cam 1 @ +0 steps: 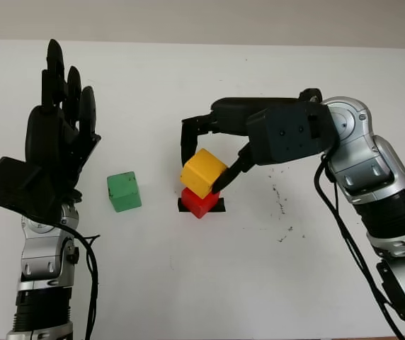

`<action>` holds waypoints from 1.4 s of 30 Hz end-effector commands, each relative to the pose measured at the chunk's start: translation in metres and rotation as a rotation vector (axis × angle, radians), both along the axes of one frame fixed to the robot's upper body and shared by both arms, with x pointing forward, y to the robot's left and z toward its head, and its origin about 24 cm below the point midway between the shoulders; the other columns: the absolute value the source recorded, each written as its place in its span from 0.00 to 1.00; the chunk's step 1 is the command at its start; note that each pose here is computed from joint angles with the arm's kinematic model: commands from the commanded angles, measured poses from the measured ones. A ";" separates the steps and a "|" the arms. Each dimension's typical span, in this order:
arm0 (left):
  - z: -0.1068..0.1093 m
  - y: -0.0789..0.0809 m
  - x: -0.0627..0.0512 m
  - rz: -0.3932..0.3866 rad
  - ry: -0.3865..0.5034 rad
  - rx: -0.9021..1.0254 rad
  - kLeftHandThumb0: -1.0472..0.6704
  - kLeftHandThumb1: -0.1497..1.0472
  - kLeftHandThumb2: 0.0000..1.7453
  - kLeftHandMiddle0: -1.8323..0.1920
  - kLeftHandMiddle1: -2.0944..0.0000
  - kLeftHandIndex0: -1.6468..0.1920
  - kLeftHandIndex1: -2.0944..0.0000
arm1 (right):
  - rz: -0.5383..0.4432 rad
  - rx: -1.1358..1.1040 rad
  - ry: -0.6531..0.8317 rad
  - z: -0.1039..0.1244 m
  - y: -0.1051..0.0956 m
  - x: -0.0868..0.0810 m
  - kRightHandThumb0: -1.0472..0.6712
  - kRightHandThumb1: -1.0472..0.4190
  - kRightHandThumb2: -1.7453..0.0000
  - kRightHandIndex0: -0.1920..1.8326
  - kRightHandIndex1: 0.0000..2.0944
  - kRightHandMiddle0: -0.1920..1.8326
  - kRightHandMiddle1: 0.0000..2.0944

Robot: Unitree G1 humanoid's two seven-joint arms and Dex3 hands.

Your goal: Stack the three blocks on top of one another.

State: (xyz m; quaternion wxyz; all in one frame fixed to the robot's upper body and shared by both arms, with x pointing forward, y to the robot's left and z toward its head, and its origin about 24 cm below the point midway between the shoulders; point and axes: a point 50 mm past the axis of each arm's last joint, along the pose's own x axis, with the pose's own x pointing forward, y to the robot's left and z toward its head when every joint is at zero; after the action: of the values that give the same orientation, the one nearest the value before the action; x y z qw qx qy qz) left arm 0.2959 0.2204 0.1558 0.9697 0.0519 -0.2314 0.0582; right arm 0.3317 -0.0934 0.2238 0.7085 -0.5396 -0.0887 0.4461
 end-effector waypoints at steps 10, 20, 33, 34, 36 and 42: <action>0.002 -0.003 -0.003 -0.012 -0.016 -0.008 0.21 1.00 0.33 0.94 0.98 0.97 0.98 | -0.001 -0.011 0.025 0.001 0.006 0.003 0.39 0.05 0.97 0.20 0.02 0.24 0.76; 0.000 -0.006 -0.004 -0.021 -0.007 -0.024 0.22 1.00 0.33 0.94 0.98 0.97 0.98 | -0.004 -0.040 0.003 -0.002 0.004 0.002 0.39 0.05 0.97 0.20 0.02 0.24 0.76; 0.001 -0.006 -0.004 -0.019 0.004 -0.020 0.23 1.00 0.32 0.94 0.97 0.97 0.97 | -0.006 -0.051 -0.006 -0.004 0.001 0.003 0.38 0.04 0.97 0.20 0.02 0.23 0.76; 0.001 -0.006 -0.004 -0.019 0.003 -0.020 0.23 1.00 0.32 0.94 0.97 0.97 0.97 | -0.005 -0.050 -0.007 -0.004 0.001 0.003 0.39 0.04 0.97 0.20 0.02 0.23 0.76; 0.001 -0.006 -0.005 -0.022 0.001 -0.025 0.23 1.00 0.32 0.94 0.97 0.96 0.97 | 0.001 -0.049 -0.011 -0.005 0.002 0.003 0.39 0.04 0.97 0.20 0.02 0.23 0.76; 0.001 -0.006 -0.005 -0.019 0.002 -0.021 0.23 1.00 0.32 0.94 0.97 0.96 0.97 | 0.027 -0.070 -0.033 -0.005 0.003 0.001 0.37 0.04 0.97 0.20 0.03 0.24 0.75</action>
State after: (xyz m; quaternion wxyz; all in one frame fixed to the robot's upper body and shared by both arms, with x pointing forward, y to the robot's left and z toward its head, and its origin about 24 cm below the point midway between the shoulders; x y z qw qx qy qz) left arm 0.2937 0.2145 0.1564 0.9718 0.0371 -0.2275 0.0506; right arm 0.3339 -0.0891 0.2195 0.6843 -0.5673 -0.0889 0.4494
